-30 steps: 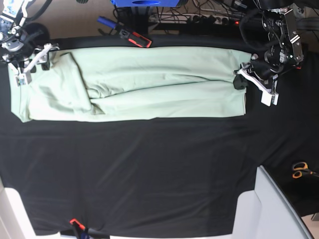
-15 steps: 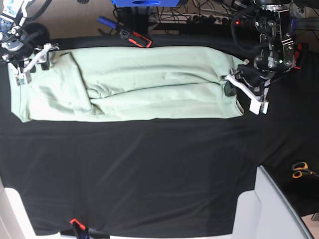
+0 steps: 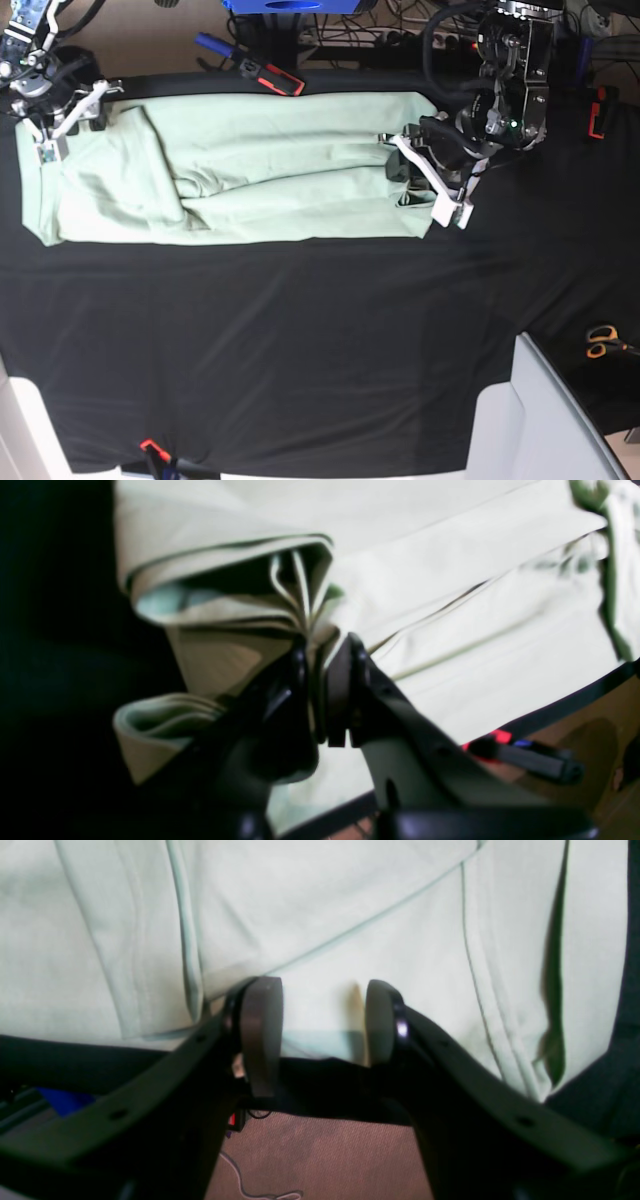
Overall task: Fold the T-shirt properly
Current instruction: 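Drag the grasped end with the left gripper toward the right gripper, then lay the folded end down onto the shirt body with the left gripper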
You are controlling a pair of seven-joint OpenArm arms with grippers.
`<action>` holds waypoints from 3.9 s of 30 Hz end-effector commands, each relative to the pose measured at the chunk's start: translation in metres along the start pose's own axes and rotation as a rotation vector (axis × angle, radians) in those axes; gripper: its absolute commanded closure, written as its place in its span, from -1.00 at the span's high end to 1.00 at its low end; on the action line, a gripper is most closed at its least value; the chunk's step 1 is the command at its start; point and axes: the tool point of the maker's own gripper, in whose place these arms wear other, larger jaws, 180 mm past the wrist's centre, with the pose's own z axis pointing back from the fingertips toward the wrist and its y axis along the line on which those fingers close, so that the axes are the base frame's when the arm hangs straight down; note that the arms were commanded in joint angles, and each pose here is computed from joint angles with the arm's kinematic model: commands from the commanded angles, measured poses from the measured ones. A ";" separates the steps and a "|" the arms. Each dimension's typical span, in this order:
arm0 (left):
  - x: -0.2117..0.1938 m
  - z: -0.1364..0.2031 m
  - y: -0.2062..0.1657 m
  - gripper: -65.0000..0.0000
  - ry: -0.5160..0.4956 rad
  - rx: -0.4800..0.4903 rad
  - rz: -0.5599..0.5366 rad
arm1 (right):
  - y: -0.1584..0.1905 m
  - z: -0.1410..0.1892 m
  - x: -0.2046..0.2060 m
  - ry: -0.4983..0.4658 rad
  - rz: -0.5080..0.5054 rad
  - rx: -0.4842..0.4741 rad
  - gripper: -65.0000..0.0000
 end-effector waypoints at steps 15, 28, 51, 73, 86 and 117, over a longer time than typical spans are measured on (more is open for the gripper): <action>0.025 -0.003 -0.041 -1.00 -0.033 -0.068 -0.036 | -0.004 0.002 0.010 -0.036 0.007 -0.006 -0.19; 0.041 -0.022 -0.092 -1.00 -0.030 -0.142 -0.079 | -0.006 0.003 0.009 -0.033 0.005 -0.011 -0.19; 0.033 -0.053 -0.151 -1.00 0.052 -0.200 -0.100 | -0.006 0.004 0.007 -0.030 0.004 -0.011 -0.19; 0.022 -0.086 -0.169 -1.00 0.125 -0.099 -0.187 | -0.007 0.004 0.008 -0.032 0.006 -0.012 -0.19; 0.013 -0.088 -0.178 -1.00 0.166 0.080 -0.423 | -0.005 0.003 0.009 -0.033 0.009 -0.007 -0.19; 0.001 -0.093 -0.173 -1.00 0.158 0.452 -1.029 | -0.004 0.003 0.008 -0.030 0.010 -0.005 -0.19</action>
